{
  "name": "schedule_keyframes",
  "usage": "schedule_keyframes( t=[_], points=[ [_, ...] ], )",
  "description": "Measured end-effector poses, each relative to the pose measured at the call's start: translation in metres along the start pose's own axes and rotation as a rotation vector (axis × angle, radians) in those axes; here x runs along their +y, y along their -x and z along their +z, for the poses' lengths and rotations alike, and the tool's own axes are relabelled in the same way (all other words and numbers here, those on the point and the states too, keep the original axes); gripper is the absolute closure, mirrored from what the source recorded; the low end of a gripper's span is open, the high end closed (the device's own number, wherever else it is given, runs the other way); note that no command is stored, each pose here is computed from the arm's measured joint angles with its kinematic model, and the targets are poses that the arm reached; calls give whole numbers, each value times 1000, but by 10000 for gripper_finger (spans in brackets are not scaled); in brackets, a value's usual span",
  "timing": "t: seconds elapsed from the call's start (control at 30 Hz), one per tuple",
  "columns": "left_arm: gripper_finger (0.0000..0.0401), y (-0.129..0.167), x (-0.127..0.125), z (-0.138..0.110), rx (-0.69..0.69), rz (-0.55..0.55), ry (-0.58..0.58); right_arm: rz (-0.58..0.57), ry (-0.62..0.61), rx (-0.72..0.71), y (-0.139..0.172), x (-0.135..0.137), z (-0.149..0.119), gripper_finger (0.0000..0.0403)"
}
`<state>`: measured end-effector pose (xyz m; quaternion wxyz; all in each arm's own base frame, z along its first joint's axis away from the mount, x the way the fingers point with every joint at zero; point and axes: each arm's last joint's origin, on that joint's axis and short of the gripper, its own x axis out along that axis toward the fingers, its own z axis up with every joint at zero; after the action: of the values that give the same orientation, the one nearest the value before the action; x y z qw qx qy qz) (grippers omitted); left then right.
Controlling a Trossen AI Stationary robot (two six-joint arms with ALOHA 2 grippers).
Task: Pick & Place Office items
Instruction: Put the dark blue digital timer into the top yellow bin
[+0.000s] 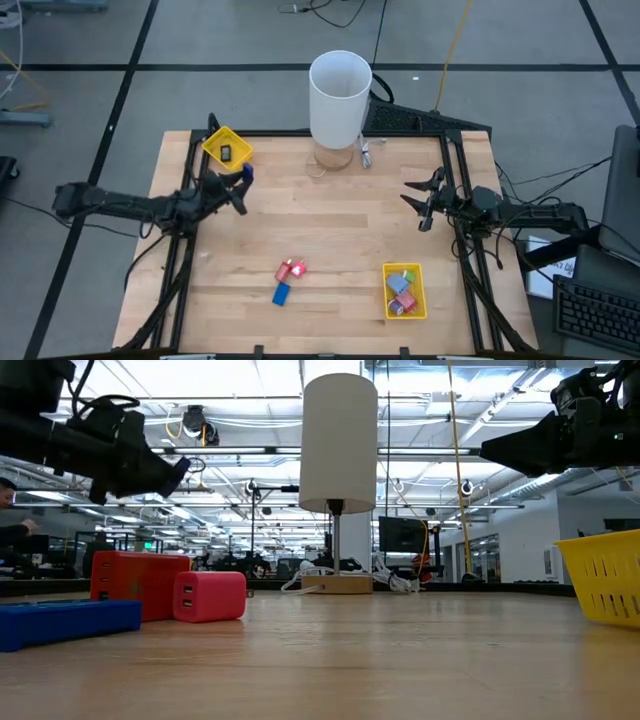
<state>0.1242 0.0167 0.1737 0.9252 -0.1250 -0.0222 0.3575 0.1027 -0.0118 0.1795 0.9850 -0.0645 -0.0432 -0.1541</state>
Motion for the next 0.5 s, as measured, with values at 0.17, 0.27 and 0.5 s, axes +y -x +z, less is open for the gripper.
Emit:
schedule_keyframes(
  t=[0.17,0.27,0.5],
  points=[
    [249,-6,10,3,-23,91,11,0,1,0,0,0,0,243],
    [250,-10,17,5,-46,166,36,0,2,0,0,0,0,241],
    [228,-16,36,10,-104,354,80,0,3,0,0,0,0,243]
  ],
)
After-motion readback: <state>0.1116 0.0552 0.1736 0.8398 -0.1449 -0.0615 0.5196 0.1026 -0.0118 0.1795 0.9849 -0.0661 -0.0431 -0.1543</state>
